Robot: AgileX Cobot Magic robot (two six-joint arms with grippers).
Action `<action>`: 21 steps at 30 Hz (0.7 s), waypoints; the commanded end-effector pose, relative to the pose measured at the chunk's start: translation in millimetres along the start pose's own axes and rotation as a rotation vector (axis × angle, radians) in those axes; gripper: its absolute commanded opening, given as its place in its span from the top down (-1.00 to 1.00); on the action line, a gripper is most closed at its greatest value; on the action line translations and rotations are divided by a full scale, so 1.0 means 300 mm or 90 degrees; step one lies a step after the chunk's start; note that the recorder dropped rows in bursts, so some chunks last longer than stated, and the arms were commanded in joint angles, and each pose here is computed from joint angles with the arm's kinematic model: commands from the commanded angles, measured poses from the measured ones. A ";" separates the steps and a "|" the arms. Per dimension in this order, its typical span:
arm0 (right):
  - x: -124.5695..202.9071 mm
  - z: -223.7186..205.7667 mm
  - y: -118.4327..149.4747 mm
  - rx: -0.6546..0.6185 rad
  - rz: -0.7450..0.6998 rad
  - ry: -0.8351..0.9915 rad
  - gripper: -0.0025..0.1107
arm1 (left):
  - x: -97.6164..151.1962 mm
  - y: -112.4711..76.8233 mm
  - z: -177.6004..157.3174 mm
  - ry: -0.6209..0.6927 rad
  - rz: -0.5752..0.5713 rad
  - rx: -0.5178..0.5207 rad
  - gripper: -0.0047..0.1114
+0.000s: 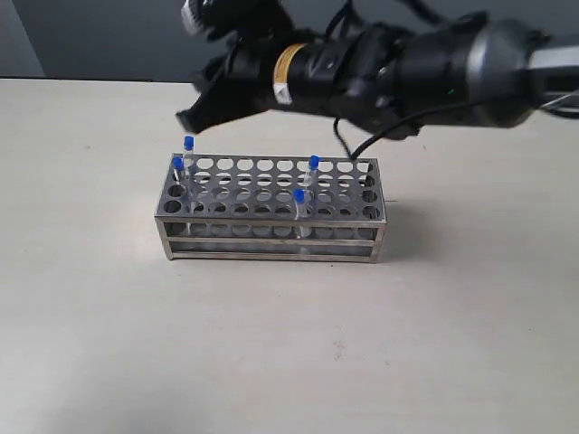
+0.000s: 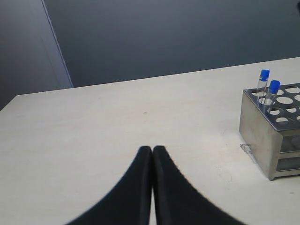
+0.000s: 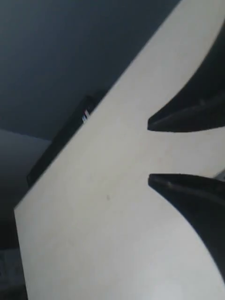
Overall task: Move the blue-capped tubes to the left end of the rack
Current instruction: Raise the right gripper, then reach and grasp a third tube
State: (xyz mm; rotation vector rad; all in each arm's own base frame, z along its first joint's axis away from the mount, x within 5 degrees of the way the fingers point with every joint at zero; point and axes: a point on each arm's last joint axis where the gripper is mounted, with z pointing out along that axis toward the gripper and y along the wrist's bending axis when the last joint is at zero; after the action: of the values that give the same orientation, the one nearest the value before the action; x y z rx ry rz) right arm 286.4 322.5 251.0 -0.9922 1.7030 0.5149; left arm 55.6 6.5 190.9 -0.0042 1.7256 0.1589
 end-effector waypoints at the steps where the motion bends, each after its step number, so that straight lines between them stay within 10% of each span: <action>1: -0.027 -0.125 -0.138 0.071 0.015 -0.011 0.41 | -0.006 0.000 -0.002 -0.010 0.001 0.002 0.90; 17: 0.294 -0.259 -0.117 0.044 0.110 -0.034 0.40 | -0.006 0.000 -0.002 -0.008 0.001 0.002 0.90; 21: 0.336 -0.223 -0.114 0.039 0.119 -0.032 0.14 | -0.006 0.000 -0.002 -0.008 0.001 0.002 0.90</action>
State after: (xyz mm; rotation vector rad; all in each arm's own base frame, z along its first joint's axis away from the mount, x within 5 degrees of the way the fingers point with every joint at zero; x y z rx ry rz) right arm 262.5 216.6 193.1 -0.7878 1.7753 0.5945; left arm 55.6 6.5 190.9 -0.0042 1.7256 0.1589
